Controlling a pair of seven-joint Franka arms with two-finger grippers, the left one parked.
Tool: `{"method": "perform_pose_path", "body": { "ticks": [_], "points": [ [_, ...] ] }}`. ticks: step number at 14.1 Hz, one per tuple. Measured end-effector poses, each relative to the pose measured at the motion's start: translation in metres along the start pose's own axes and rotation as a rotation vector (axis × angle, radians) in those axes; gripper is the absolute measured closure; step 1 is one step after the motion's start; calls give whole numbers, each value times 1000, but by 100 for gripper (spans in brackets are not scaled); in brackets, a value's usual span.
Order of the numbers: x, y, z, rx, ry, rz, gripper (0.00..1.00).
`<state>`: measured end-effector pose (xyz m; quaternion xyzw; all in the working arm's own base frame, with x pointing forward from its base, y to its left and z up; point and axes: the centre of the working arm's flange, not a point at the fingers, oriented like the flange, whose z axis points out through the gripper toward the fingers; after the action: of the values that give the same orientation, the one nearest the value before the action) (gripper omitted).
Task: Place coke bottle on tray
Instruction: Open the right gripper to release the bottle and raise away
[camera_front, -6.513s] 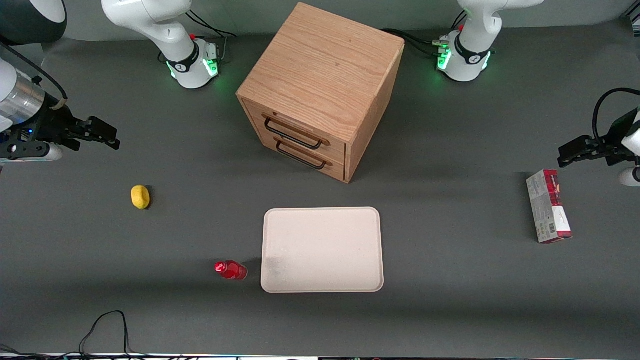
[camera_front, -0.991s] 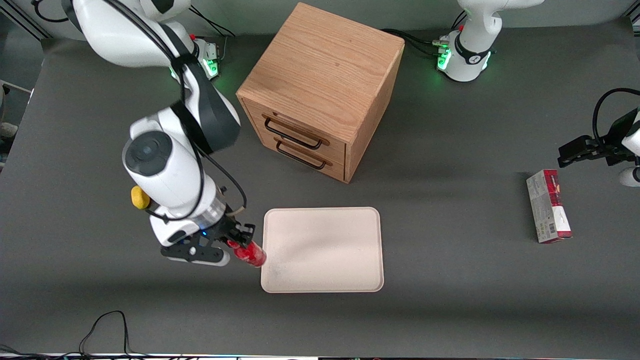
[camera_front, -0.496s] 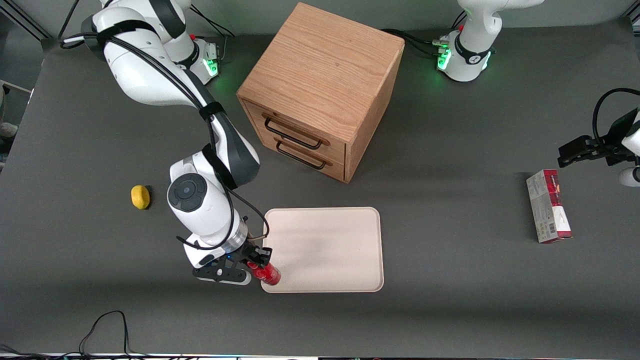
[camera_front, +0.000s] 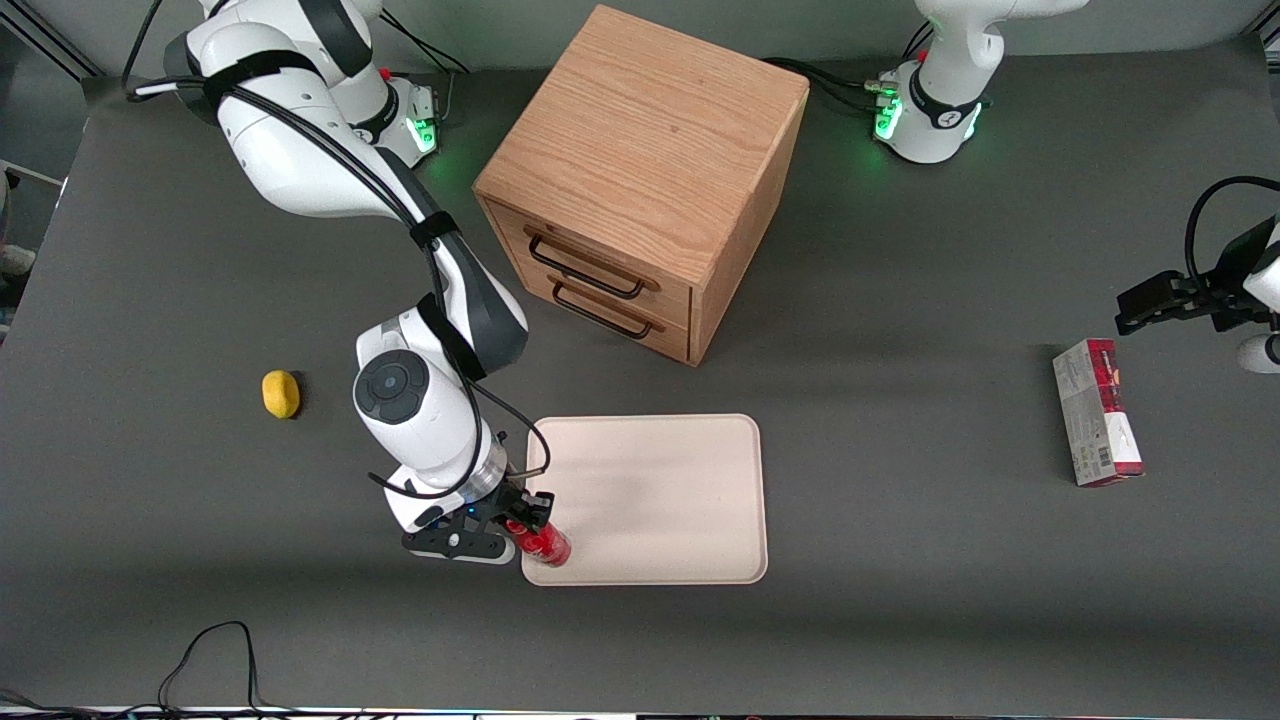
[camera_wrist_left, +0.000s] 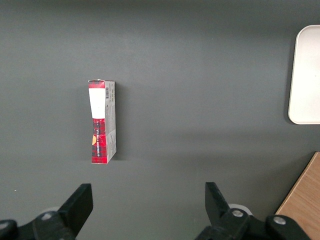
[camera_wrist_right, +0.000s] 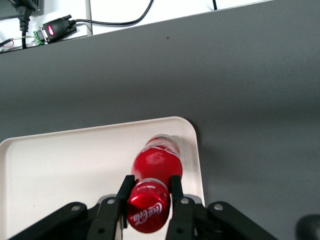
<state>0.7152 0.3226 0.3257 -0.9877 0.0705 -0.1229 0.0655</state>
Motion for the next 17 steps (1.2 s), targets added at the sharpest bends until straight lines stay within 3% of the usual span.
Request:
{"method": "perform_pose_path", "body": {
  "ticks": [1, 7, 8, 12, 13, 17],
  "points": [
    [0, 0, 1, -1, -2, 0, 65],
    [0, 0, 2, 7, 10, 0, 7],
    [1, 0, 0, 10, 14, 1, 0],
    [14, 5, -39, 30, 60, 14, 0],
    [14, 10, -56, 21, 55, 17, 0],
    [1, 45, -136, -64, -26, 9, 0]
  ]
}}
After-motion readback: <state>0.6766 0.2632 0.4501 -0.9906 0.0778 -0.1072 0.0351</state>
